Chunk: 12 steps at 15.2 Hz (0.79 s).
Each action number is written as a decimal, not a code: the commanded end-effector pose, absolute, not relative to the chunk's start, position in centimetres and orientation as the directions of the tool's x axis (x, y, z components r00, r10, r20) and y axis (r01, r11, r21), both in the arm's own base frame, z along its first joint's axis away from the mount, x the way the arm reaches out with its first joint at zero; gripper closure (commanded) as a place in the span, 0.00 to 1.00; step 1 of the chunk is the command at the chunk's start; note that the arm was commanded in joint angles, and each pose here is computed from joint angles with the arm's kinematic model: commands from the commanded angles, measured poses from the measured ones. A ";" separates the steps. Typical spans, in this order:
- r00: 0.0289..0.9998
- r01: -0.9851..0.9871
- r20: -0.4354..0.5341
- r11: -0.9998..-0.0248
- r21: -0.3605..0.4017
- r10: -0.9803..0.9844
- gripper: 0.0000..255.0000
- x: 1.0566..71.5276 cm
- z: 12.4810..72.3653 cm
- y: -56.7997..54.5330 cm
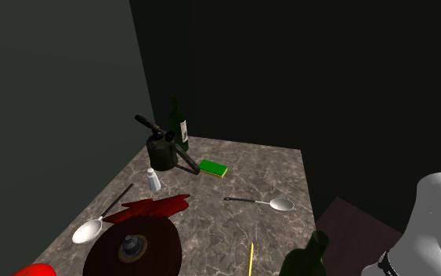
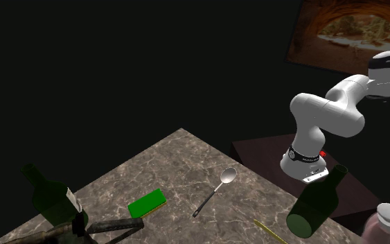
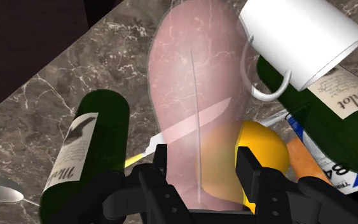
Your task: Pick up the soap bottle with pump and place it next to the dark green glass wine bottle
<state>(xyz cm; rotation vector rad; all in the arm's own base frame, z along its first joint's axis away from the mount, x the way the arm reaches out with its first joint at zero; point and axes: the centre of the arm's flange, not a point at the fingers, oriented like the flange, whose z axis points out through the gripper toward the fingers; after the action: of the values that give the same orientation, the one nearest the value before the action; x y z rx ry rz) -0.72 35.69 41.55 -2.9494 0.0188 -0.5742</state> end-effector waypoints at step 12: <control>0.927 0.014 0.373 -0.990 -0.138 -0.039 1.00 -0.8 34.7 35.8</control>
<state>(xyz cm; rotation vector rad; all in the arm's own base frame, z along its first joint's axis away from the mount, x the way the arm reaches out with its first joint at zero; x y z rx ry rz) -0.71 35.70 35.21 -2.9481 0.0231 -0.5812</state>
